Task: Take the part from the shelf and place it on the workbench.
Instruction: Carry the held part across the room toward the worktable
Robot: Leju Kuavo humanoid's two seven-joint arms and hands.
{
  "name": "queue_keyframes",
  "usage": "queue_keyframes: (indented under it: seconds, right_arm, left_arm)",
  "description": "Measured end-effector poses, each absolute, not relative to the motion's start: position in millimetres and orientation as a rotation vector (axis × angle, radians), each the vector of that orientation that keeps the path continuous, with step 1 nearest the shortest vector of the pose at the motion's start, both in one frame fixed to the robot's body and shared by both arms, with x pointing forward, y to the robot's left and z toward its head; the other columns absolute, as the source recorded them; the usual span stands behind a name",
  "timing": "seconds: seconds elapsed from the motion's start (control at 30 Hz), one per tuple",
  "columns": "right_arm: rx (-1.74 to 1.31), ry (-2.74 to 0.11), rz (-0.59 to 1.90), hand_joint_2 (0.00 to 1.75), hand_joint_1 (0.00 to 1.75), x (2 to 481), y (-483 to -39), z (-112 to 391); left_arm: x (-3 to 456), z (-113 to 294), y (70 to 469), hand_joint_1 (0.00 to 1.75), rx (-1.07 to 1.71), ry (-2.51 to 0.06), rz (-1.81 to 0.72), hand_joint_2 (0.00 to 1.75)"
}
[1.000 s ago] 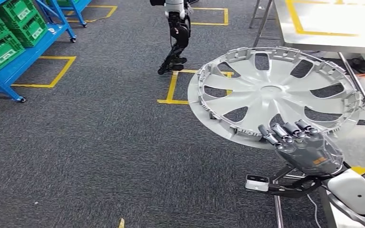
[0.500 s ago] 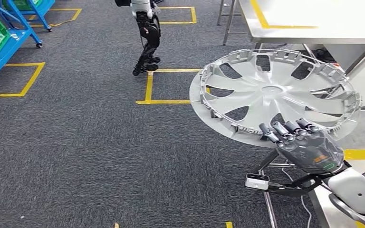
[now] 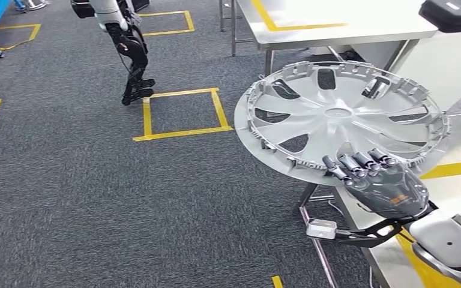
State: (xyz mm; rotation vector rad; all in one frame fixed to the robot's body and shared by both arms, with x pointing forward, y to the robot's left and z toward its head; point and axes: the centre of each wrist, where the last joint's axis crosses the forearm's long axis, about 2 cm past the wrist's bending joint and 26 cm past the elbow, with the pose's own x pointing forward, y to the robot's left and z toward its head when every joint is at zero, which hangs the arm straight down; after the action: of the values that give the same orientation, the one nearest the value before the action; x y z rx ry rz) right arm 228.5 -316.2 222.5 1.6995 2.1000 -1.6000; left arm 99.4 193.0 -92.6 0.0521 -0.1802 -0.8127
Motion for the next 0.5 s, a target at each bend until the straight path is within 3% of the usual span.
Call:
queue_keyframes:
  seconds: [0.5]
  right_arm:
    - [1.694, 2.085, -1.616, 1.75, 1.75, 232.0, -314.9, 218.5]
  left_arm:
    - [97.7, -94.4, 200.5, 0.00, 0.017, -0.172, -0.828, 1.75]
